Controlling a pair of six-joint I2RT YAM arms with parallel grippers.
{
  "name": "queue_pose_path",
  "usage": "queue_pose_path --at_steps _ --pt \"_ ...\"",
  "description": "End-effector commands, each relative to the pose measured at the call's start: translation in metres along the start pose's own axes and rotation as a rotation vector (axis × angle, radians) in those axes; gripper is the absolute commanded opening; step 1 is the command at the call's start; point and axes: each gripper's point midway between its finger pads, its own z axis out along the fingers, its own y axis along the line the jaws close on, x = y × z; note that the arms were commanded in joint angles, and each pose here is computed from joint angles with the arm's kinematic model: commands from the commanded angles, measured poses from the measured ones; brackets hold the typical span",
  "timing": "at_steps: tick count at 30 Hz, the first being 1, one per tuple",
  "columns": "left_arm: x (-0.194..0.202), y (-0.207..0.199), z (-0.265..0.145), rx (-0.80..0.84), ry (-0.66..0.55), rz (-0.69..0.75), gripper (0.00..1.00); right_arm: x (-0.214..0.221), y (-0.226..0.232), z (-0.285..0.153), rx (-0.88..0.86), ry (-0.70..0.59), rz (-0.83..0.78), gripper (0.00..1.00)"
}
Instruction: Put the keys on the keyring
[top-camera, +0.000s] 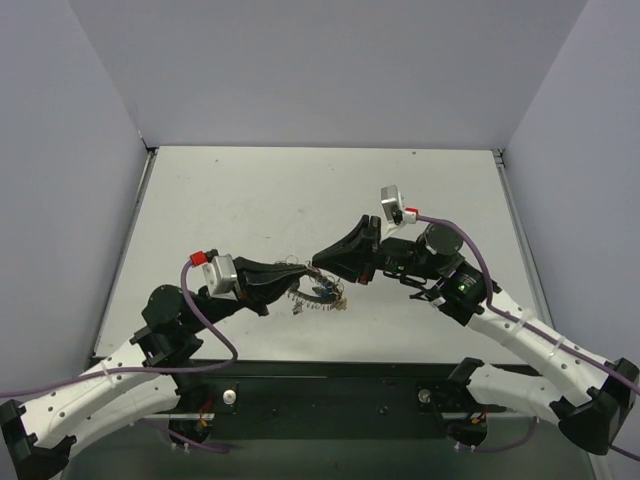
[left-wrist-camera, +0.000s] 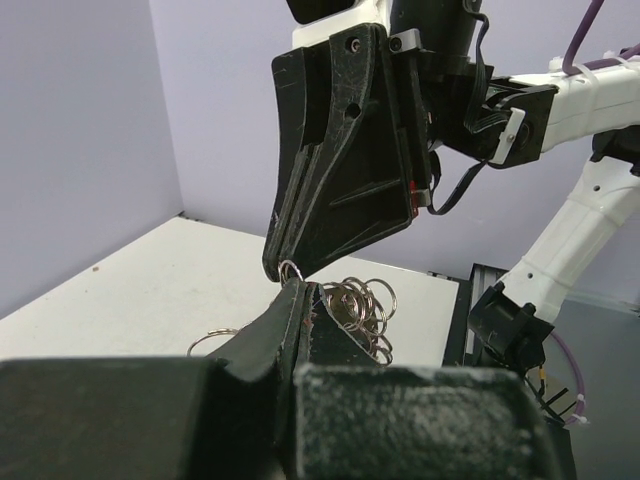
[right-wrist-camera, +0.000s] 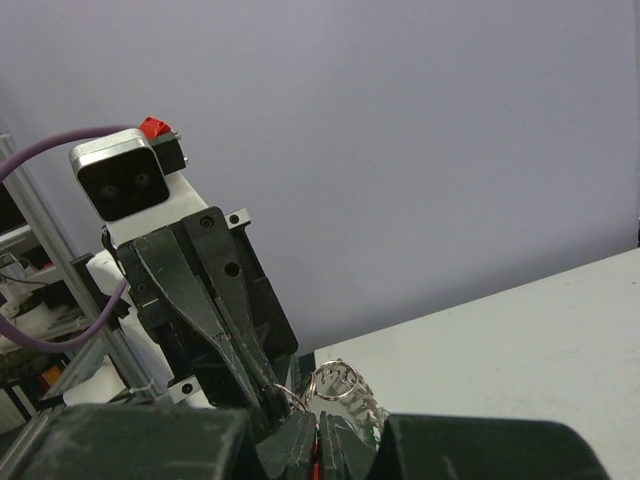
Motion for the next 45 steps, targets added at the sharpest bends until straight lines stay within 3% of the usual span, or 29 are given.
queue_pose_path --at_steps 1,8,16,27,36,42,45 --pt "-0.053 -0.022 0.004 0.103 -0.18 0.029 0.0 -0.008 0.007 -0.006 -0.037 -0.032 -0.043 0.13" --pt "-0.051 -0.024 0.007 0.115 -0.17 0.022 0.0 -0.017 0.012 -0.016 -0.043 -0.058 -0.078 0.38" --pt "-0.051 -0.025 0.009 0.125 -0.164 0.019 0.0 -0.033 0.024 -0.029 -0.069 -0.089 -0.145 0.46" --pt "-0.055 -0.034 0.013 0.175 -0.165 0.009 0.0 -0.035 0.051 -0.028 -0.232 -0.031 -0.18 0.45" --pt "-0.061 -0.04 0.013 0.205 -0.179 -0.003 0.0 -0.027 0.046 -0.022 -0.238 -0.002 -0.159 0.44" --pt "-0.061 -0.04 0.014 0.208 -0.179 -0.006 0.0 -0.026 0.046 -0.02 -0.249 0.011 -0.14 0.3" --pt "-0.058 -0.04 0.016 0.211 -0.172 -0.014 0.0 -0.028 0.047 -0.019 -0.257 0.003 -0.137 0.29"
